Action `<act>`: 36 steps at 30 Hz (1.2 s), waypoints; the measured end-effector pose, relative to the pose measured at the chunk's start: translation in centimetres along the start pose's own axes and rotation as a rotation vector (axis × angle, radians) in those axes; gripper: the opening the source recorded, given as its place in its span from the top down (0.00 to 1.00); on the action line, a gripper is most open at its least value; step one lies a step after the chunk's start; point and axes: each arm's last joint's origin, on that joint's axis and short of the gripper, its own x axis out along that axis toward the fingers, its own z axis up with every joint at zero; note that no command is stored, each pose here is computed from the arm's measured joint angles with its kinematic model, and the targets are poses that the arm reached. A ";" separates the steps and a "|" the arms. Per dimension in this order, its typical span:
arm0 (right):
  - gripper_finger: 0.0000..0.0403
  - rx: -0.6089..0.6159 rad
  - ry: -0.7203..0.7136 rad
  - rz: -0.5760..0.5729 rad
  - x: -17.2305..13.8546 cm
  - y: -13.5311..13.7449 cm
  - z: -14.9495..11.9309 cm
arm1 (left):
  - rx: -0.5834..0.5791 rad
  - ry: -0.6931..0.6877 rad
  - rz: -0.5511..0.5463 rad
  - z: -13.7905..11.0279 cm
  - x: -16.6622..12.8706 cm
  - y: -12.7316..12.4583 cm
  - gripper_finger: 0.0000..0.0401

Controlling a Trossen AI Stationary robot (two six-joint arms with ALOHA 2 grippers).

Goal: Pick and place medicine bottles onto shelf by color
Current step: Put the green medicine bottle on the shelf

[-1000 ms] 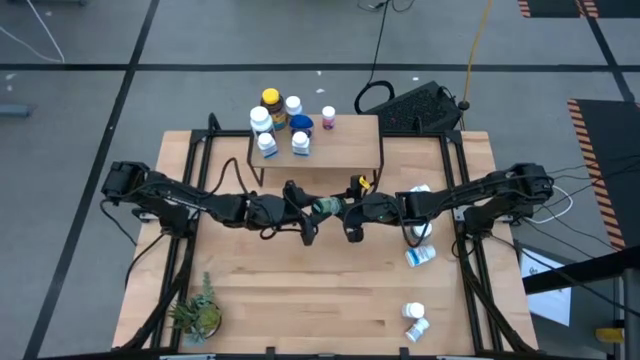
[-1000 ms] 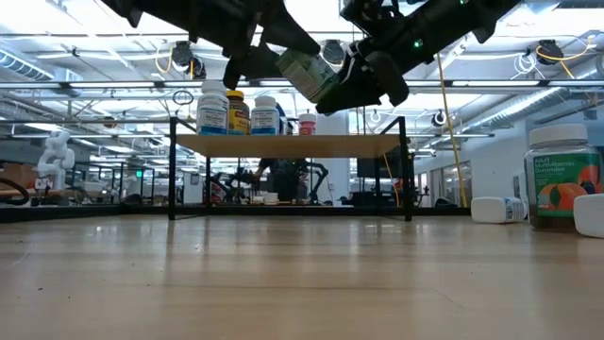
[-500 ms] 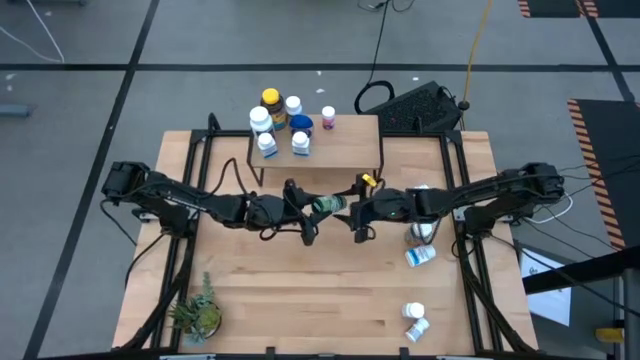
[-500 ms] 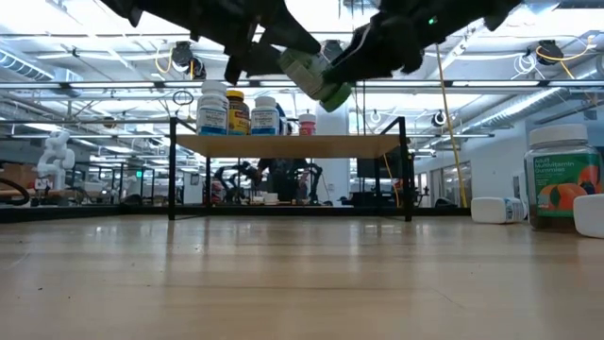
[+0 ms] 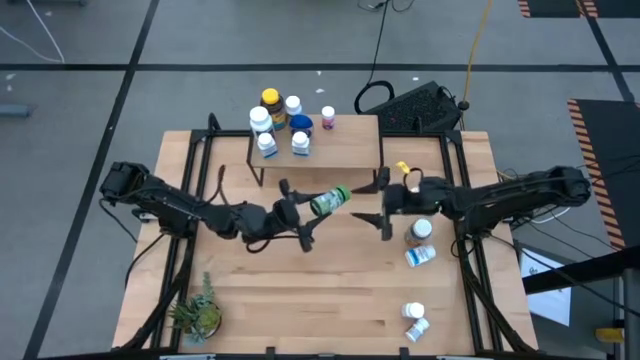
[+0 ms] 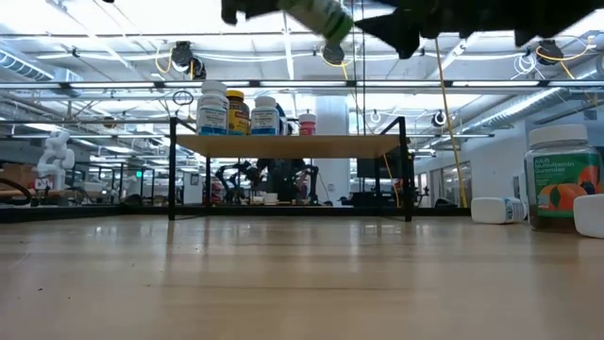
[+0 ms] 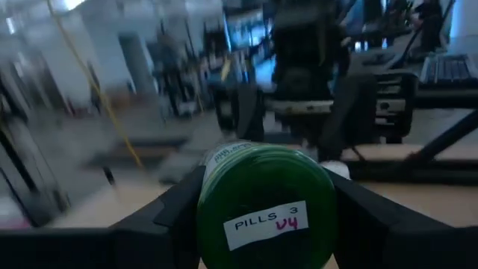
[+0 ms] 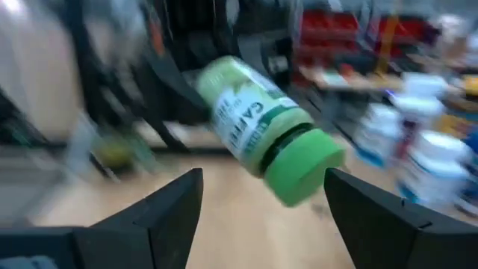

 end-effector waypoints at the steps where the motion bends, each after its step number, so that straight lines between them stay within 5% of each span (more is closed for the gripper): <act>1: 0.32 0.040 -0.059 0.032 -0.2 -0.2 -0.1 | 0.019 -0.033 -0.001 0.4 -0.2 -0.2 0.46; 6: 0.32 0.226 -0.286 0.185 -0.9 -1.0 -0.6 | 0.033 -0.156 -0.047 1.8 -0.8 -0.8 0.45; 12: 0.31 0.343 -0.365 0.331 0.2 -0.6 -1.1 | 0.026 -0.253 -0.216 1.8 -0.5 -1.4 0.46; 24: 0.27 0.296 -0.293 0.421 2.6 0.0 -1.5 | 0.069 -0.245 -0.210 0.5 0.2 -2.1 0.45; 36: 0.52 0.275 -0.294 0.373 2.6 -0.2 -1.5 | 0.015 -0.183 -0.208 0.0 0.5 -1.7 0.39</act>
